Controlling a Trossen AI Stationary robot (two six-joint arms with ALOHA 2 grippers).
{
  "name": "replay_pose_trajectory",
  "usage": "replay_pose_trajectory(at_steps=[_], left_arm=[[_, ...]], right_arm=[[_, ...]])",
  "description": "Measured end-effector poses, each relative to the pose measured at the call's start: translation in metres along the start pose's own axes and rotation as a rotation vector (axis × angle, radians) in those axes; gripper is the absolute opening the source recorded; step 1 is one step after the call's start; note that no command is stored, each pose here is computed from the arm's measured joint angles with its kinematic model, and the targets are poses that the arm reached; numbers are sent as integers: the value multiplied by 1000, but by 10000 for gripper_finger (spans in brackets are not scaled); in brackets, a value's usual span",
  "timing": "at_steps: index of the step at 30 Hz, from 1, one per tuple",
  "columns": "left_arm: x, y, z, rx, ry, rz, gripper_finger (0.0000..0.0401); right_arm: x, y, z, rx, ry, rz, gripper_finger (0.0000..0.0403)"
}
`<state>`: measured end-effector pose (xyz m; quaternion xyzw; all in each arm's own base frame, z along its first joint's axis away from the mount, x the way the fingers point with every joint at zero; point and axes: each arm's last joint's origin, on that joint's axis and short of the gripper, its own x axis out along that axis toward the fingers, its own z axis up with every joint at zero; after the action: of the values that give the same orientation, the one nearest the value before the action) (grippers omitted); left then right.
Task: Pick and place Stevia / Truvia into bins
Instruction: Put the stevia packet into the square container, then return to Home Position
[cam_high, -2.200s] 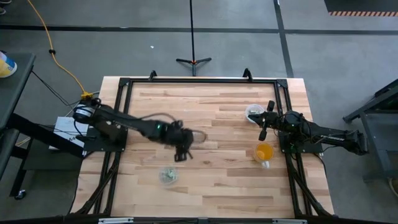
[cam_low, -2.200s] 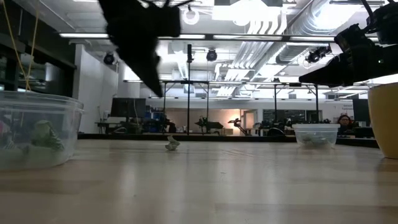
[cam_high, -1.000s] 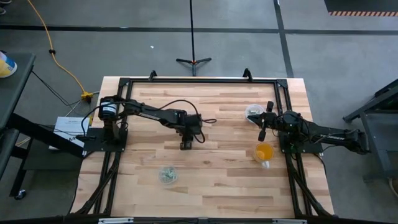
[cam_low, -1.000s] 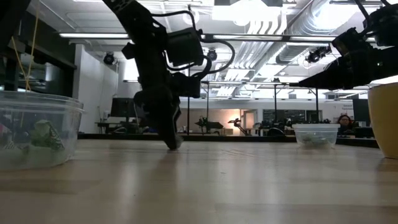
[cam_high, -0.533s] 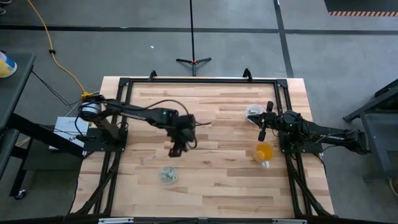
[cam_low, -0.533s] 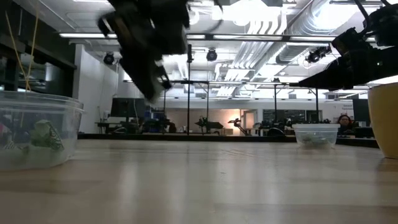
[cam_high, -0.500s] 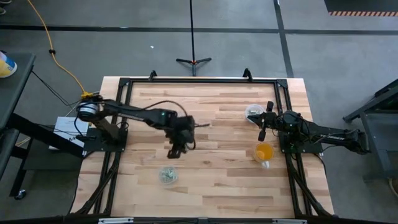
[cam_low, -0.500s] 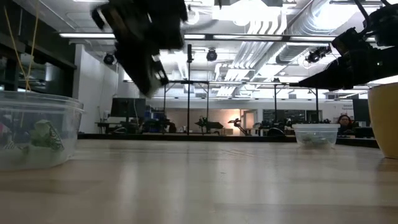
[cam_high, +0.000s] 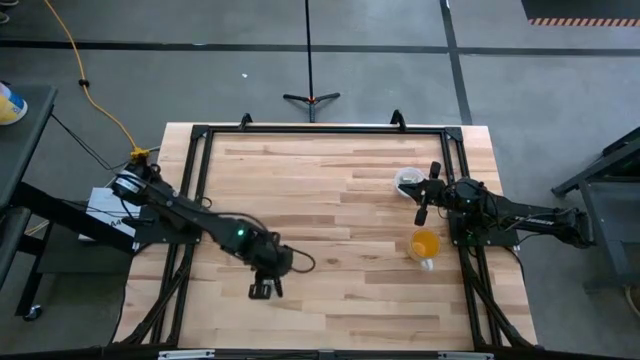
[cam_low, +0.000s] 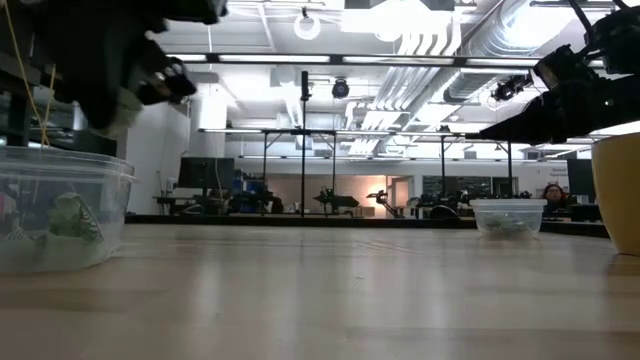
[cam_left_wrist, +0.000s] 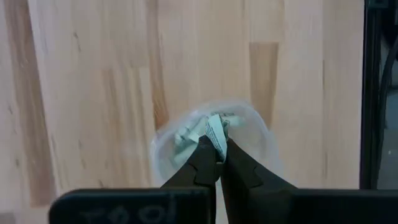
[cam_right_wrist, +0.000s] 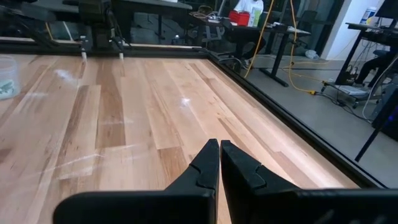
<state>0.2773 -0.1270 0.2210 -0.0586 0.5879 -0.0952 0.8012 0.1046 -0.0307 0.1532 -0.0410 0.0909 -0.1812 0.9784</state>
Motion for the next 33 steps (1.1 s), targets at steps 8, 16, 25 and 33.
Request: replay_pose_trajectory(at_steps=[8,16,25,33], left_arm=[[1,-8,-8,-136,14,72,119],[-9,8,-3,-88,-168,399,169],[-20,78,-29,-83,-464,539,172],[-40,132,-78,-29,-847,435,172]], right_arm=[[0,0,0,-1,-5,-1,7],[0,0,1,-1,-8,-2,7],[0,0,0,0,-6,-1,7],[0,0,1,2,-9,-1,7]])
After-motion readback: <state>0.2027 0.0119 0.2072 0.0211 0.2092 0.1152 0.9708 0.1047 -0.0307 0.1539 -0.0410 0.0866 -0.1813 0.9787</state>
